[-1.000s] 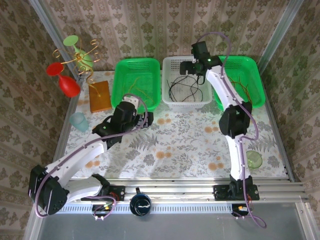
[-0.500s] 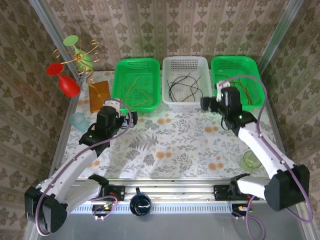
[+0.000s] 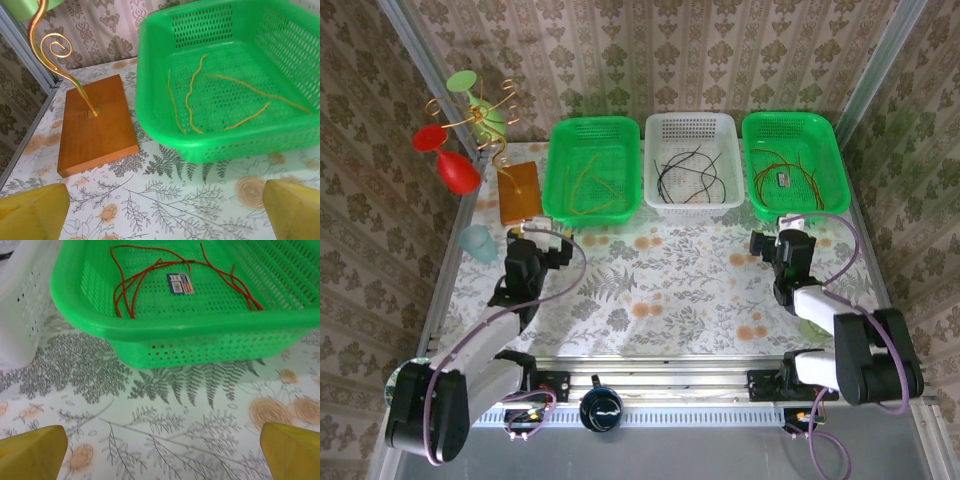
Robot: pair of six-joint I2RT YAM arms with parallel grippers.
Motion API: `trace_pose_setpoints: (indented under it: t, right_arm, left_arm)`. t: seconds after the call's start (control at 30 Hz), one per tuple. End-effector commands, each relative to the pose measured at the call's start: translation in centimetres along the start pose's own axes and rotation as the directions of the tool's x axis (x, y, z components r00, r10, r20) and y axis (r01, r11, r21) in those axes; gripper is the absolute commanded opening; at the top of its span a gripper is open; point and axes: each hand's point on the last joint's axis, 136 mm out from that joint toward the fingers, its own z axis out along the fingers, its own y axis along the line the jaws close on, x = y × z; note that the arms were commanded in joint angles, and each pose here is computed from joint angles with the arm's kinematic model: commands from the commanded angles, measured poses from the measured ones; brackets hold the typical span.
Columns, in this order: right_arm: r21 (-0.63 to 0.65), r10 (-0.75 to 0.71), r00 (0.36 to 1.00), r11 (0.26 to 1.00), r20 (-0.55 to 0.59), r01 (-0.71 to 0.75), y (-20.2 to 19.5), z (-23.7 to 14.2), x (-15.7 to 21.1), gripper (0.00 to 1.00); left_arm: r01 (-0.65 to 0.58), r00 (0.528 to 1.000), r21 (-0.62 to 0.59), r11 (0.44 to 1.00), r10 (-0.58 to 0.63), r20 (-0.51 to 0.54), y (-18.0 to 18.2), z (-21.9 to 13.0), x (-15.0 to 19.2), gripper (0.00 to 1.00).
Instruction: Untangle the cables
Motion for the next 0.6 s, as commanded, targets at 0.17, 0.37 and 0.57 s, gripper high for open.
trace_pose_setpoints:
  t: [0.17,0.37,0.57]
  right_arm:
    - [-0.072,0.055,0.983,0.996,0.174,-0.043,1.4,1.6,-2.5,1.0]
    - [-0.086,0.041,0.987,0.996,0.156,-0.028,1.9,2.3,-1.7,1.0]
    - [-0.07,0.027,0.993,0.997,0.119,-0.018,2.1,3.1,-1.8,1.0]
  left_arm:
    - [-0.052,0.991,-0.075,0.996,0.061,0.122,1.9,1.6,-1.3,1.0]
    - [-0.067,0.995,-0.095,0.993,0.074,0.071,2.8,3.8,0.5,1.0]
    - [-0.016,1.0,-0.119,0.993,0.018,0.018,4.2,5.7,2.4,1.0]
